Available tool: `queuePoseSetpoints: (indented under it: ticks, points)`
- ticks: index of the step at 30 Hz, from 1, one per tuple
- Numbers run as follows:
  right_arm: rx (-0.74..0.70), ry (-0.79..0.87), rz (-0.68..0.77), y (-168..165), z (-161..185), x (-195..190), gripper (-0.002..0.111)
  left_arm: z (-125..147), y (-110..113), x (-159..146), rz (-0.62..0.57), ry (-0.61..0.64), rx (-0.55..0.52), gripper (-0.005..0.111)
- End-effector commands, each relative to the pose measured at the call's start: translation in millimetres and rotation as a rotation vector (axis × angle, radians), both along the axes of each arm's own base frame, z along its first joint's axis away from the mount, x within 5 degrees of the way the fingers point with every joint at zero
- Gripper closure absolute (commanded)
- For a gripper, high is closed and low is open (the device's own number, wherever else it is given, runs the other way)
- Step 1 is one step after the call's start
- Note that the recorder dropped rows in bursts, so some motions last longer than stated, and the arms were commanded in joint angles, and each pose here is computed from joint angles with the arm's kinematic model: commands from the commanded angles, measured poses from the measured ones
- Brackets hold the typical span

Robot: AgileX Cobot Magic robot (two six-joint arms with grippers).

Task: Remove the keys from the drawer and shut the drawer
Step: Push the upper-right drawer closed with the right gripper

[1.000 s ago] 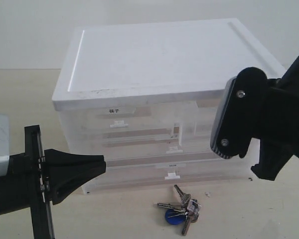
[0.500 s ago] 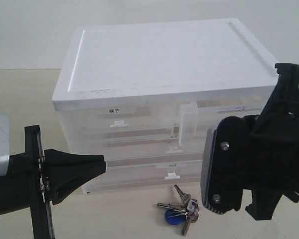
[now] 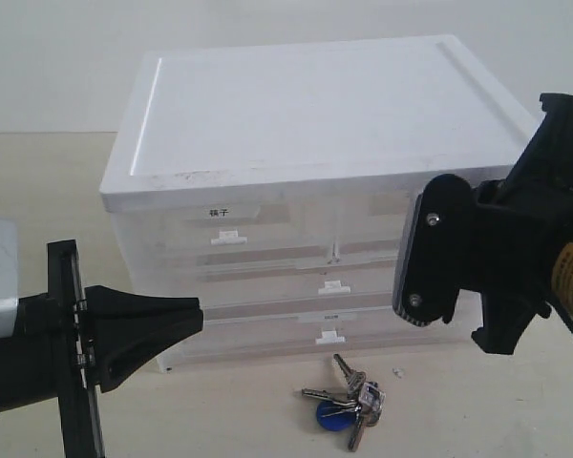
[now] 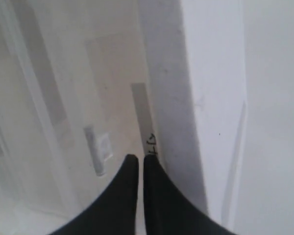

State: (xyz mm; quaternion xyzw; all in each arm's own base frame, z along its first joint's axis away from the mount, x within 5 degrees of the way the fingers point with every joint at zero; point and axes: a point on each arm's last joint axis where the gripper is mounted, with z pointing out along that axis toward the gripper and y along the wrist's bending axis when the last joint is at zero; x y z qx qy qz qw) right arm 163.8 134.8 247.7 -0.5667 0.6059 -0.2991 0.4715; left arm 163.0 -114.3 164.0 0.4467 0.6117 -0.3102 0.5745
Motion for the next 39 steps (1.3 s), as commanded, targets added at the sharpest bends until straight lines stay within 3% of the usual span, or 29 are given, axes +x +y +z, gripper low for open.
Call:
queuePoseSetpoints:
  ticks: [1, 17, 29, 39]
  points:
    - [0.040, -0.014, 0.021, 0, 1, 3, 0.107, 1, -1, 0, -0.010, -0.001, -0.009, 0.102]
    - [0.113, 0.019, 0.058, 6, 0, 1, 0.107, 1, -1, 0, -0.010, -0.001, -0.009, 0.102]
    - [0.178, -0.006, 0.097, 16, 11, -22, 0.107, 1, -1, 0, -0.010, -0.001, -0.009, 0.102]
    - [0.051, 0.056, 0.054, 16, -17, 4, 0.107, 1, -1, 0, -0.010, -0.001, -0.009, 0.102]
